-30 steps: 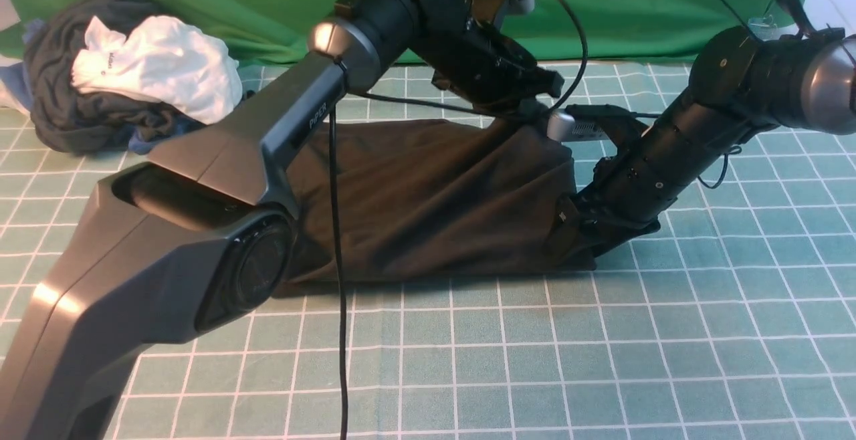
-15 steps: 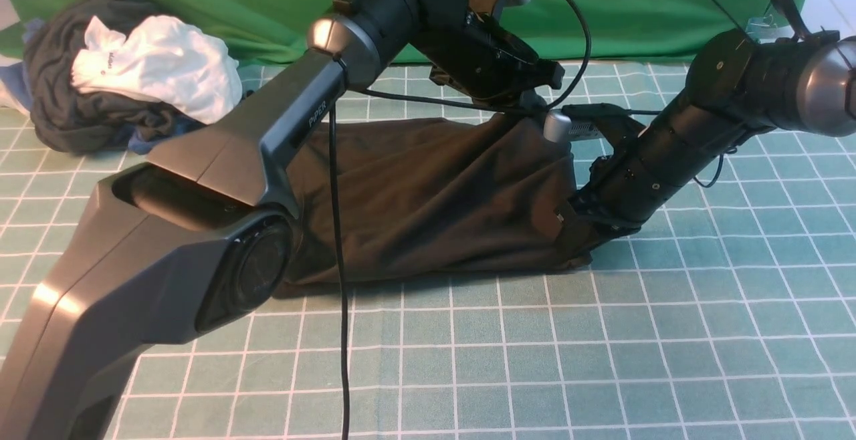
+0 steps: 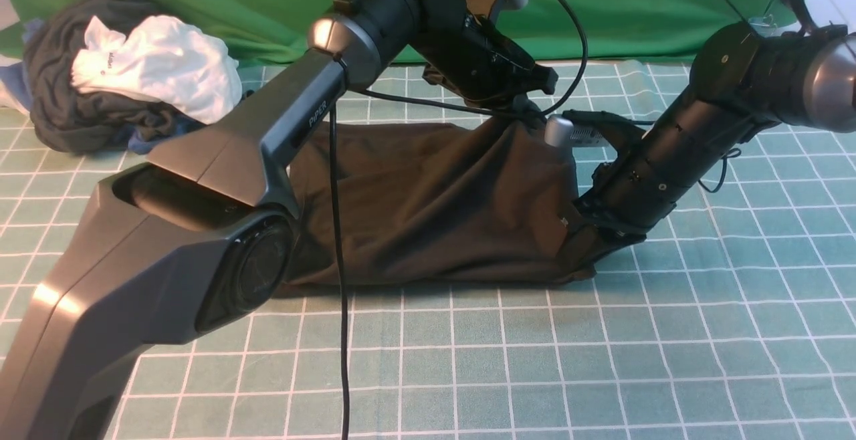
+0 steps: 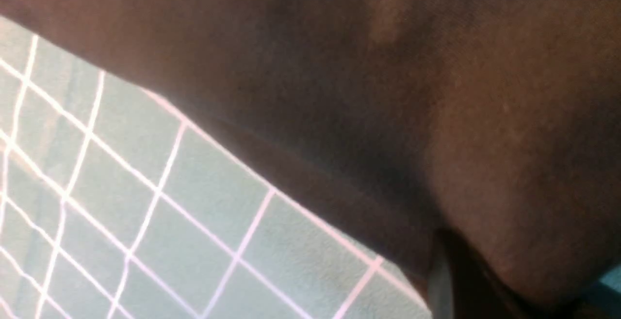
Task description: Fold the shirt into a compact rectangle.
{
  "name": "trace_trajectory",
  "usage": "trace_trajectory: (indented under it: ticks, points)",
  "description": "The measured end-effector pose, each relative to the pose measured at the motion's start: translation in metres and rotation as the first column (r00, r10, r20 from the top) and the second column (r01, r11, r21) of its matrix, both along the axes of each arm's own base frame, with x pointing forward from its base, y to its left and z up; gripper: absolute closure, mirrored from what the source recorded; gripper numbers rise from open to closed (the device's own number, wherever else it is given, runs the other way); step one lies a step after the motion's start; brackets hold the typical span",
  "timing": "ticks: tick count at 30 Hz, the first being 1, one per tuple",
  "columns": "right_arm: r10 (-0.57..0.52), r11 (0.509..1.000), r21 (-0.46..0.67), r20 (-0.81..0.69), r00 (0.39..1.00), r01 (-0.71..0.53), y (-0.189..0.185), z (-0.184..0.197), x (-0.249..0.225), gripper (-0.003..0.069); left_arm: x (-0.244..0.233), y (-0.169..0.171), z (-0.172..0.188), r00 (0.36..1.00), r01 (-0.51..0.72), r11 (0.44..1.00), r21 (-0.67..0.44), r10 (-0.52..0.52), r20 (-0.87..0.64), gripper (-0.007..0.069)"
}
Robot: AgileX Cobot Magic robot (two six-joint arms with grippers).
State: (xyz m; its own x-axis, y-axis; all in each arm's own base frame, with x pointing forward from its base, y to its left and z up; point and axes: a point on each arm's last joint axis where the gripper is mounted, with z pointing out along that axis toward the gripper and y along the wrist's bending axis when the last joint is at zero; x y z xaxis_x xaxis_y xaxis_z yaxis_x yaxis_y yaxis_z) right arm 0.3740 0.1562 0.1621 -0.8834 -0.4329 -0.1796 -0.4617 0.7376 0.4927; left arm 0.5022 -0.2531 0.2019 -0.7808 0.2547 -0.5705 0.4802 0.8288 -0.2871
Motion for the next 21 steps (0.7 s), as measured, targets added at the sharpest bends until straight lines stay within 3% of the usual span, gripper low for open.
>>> trace_trajectory:
  ticks: [2, 4, 7, 8, 9, 11, 12, 15, 18, 20, 21]
  points:
    - [-0.001, 1.0, 0.0, -0.019, 1.0, 0.001, 0.0, 0.0, -0.001, 0.059, 0.0, 0.0, 0.0, 1.0, 0.001, 1.0, 0.003, -0.001, 0.003, 0.0553]
    - [0.014, 1.0, 0.003, -0.054, 0.998, -0.014, 0.0, 0.001, -0.005, 0.0566, 0.001, 0.001, 0.0, 1.0, 0.0, 1.0, 0.012, 0.0, 0.008, 0.0462]
    - [0.015, 1.0, -0.001, -0.07, 0.997, -0.015, 0.0, 0.001, -0.006, 0.0475, 0.001, 0.001, 0.0, 1.0, 0.0, 1.0, 0.032, 0.0, 0.016, 0.033]
    - [0.016, 1.0, 0.0, -0.072, 0.997, -0.016, 0.0, 0.001, -0.006, 0.0466, 0.001, 0.002, 0.0, 1.0, -0.002, 0.999, 0.033, 0.002, 0.017, 0.0321]
    - [0.02, 1.0, -0.004, -0.091, 0.996, -0.02, -0.001, 0.001, -0.008, 0.0368, 0.001, 0.002, 0.0, 1.0, -0.009, 0.999, 0.043, 0.008, 0.022, 0.0242]
    - [0.028, 1.0, -0.004, -0.103, 0.994, -0.028, -0.001, 0.001, -0.009, 0.03, 0.001, 0.002, 0.001, 1.0, -0.015, 0.999, 0.045, 0.014, 0.02, 0.0199]
    - [0.037, 0.999, -0.002, -0.119, 0.992, -0.037, -0.001, 0.002, -0.011, 0.022, 0.0, 0.003, 0.006, 1.0, -0.025, 0.998, 0.052, 0.024, 0.014, 0.0157]
    - [0.052, 0.999, -0.002, -0.114, 0.992, -0.053, -0.002, 0.011, -0.014, 0.0143, 0.0, 0.008, 0.019, 0.999, -0.044, 0.997, 0.066, 0.043, 0.023, 0.0138]
    - [0.058, 0.998, -0.005, -0.077, 0.995, -0.059, -0.004, 0.026, -0.017, 0.014, -0.001, 0.011, 0.028, 0.999, -0.045, 0.996, 0.071, 0.044, 0.026, 0.0147]
    - [0.06, 0.998, -0.02, -0.013, 0.998, -0.061, -0.007, 0.046, -0.02, 0.0158, -0.002, 0.016, 0.034, 0.999, -0.045, 0.996, 0.073, 0.044, 0.014, 0.0183]
    - [0.051, 0.998, -0.035, 0.052, 0.997, -0.049, -0.01, 0.061, -0.021, 0.018, -0.002, 0.021, 0.035, 0.999, -0.043, 0.996, 0.084, 0.043, -0.008, 0.0237]
